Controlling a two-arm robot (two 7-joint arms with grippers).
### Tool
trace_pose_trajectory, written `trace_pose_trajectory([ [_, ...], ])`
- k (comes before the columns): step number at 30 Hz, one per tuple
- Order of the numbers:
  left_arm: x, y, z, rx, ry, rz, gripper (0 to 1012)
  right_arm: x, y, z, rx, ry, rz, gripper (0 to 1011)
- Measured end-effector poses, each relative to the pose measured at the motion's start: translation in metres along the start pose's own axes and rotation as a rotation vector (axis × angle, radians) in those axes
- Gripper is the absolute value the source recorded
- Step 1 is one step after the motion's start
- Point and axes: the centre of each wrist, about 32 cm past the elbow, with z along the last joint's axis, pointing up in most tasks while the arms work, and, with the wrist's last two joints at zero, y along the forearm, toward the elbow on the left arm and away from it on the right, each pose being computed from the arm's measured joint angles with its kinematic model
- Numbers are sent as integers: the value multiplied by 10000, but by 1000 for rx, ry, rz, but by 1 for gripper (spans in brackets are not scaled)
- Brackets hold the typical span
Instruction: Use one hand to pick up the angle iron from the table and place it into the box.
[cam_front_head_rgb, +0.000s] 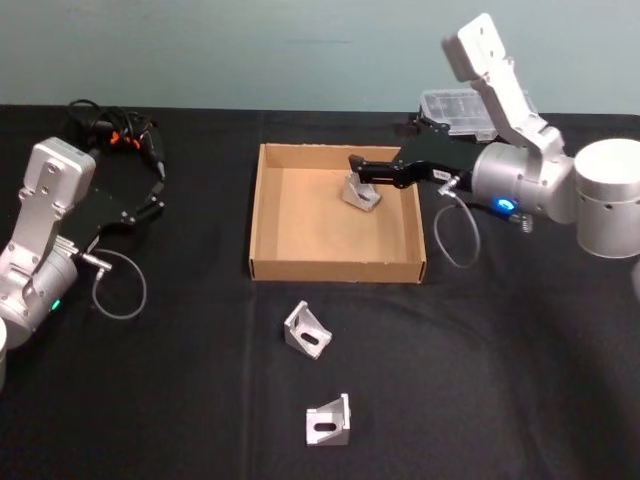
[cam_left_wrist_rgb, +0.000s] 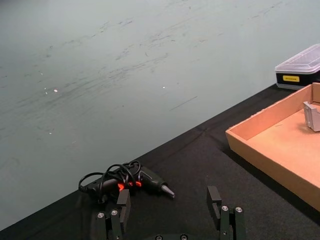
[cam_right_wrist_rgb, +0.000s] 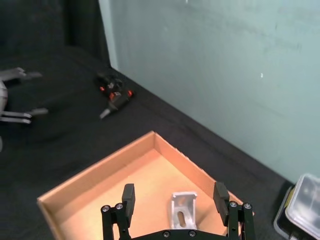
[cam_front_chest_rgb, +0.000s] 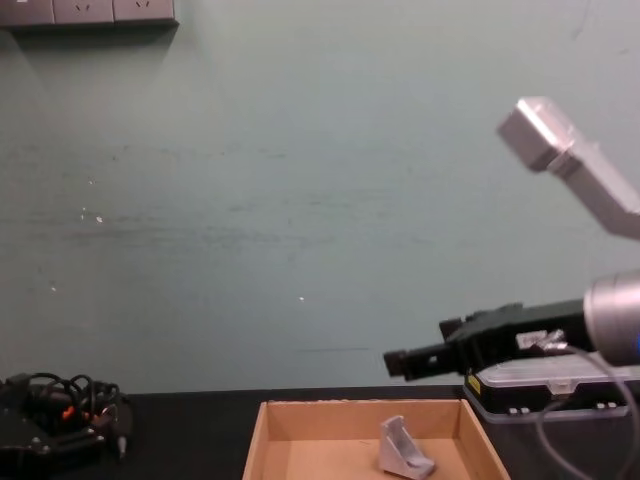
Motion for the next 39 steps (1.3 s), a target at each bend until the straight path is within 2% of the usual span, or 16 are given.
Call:
trace_pose_trajectory([
  [5,0,0,0,0,0,0,1000,-112,-218,83,42,-27,-6,1002],
  [9,0,0,0,0,0,0,1000,-252,-411,140,78,-43,11,1003],
  [12,0,0,0,0,0,0,1000,-323,-492,152,88,-46,25,1003],
  [18,0,0,0,0,0,0,1000,-543,-687,119,89,-38,79,1003],
  [29,0,0,0,0,0,0,1000,-842,-782,-50,46,13,172,1002],
  [39,0,0,0,0,0,0,1000,-1036,-757,-159,10,44,245,1003],
])
